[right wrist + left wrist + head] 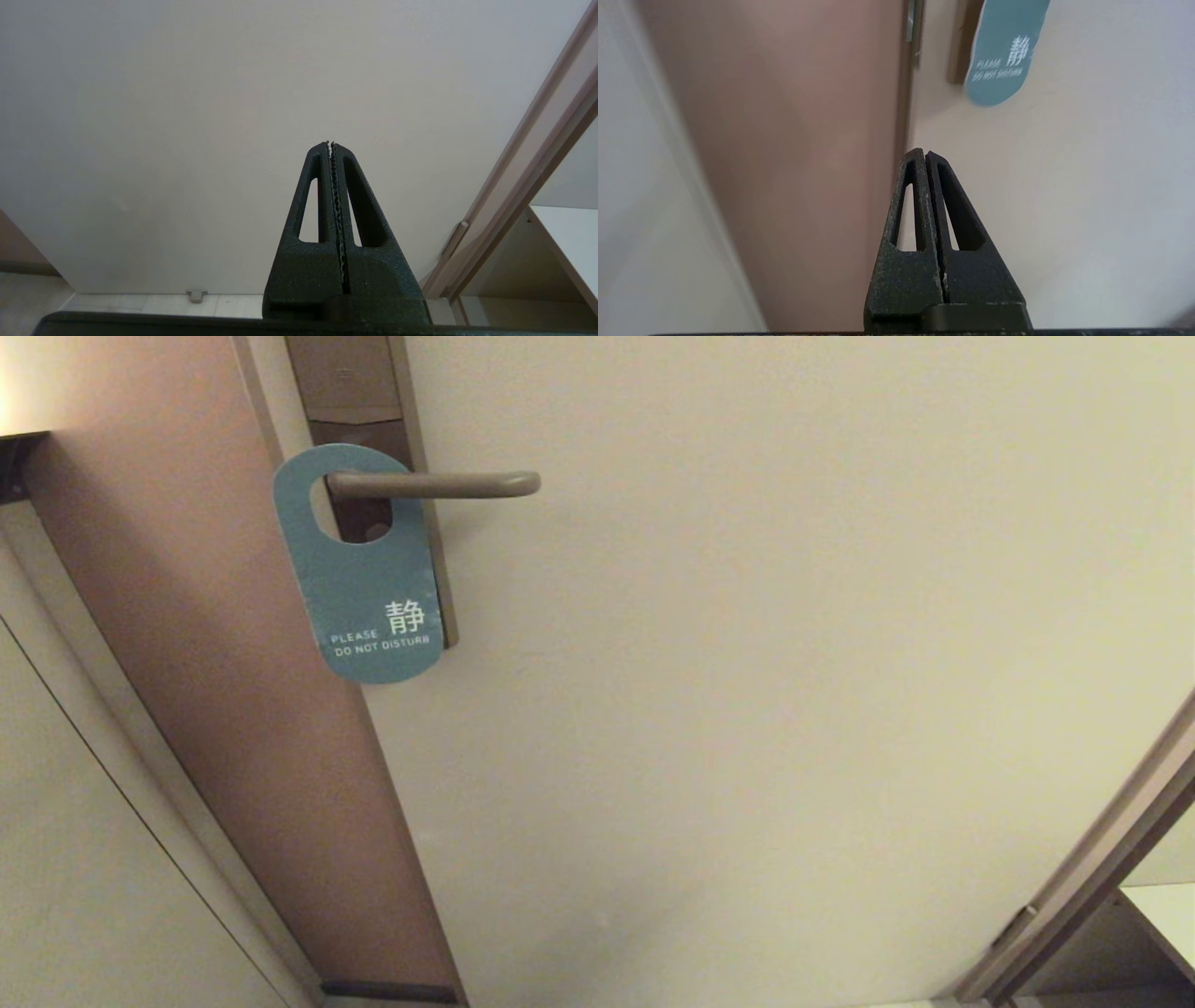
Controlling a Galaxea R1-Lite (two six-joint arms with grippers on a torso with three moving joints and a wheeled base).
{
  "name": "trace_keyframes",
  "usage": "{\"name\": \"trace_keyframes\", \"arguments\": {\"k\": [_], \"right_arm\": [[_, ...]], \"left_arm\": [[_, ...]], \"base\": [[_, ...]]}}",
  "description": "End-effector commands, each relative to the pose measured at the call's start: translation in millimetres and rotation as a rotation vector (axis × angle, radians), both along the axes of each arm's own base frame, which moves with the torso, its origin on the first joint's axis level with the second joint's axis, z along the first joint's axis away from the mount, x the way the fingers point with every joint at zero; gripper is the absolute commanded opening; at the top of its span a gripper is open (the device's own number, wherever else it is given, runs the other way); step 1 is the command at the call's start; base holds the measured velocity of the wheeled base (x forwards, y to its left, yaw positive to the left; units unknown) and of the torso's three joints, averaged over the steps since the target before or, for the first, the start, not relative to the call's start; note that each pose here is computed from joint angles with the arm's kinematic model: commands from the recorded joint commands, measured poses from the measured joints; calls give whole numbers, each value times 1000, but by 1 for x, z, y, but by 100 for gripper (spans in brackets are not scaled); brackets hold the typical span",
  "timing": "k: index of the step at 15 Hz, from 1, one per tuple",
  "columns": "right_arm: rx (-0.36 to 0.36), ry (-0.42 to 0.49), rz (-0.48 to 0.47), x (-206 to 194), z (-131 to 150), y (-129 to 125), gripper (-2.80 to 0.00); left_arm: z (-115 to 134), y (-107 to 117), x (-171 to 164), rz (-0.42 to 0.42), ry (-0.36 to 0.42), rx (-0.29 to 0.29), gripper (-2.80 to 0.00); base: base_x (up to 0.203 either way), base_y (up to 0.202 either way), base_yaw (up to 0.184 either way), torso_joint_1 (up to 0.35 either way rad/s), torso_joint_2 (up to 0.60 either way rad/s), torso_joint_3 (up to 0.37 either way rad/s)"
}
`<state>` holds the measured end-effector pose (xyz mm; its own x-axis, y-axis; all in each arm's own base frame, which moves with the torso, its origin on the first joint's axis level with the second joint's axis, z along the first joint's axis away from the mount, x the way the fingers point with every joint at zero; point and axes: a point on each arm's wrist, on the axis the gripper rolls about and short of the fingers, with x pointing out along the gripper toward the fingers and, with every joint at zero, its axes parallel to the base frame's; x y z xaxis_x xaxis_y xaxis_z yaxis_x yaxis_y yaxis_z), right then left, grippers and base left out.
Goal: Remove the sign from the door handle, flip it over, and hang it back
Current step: Take down the sign
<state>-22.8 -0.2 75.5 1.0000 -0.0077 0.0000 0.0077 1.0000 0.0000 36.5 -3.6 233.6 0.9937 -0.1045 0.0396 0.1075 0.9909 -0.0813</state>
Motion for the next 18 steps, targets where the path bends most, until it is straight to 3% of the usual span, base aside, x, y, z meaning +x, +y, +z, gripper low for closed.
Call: {"name": "trace_keyframes", "arguments": {"k": [1,5,8,11,14,18], "right_arm": [[0,0,0,0,0,0,-280],[0,0,0,0,0,0,-280],[0,0,0,0,0,0,-280],[0,0,0,0,0,0,-280],[0,0,0,0,0,0,-280],[0,0,0,0,0,0,-280]], "left_arm": [[7,-3,30,-32,86,-1,-280],[24,-5,66,-176,139,-20,-280],[35,10,109,-296,150,-40,-280],[40,32,142,-486,116,-40,-280],[40,39,157,-663,91,-23,-280],[28,46,180,-726,93,-10,-280]], "base": [[0,0,0,0,0,0],[0,0,0,0,0,0],[0,0,0,0,0,0],[0,0,0,0,0,0],[0,0,0,0,0,0],[0,0,0,0,0,0]]}}
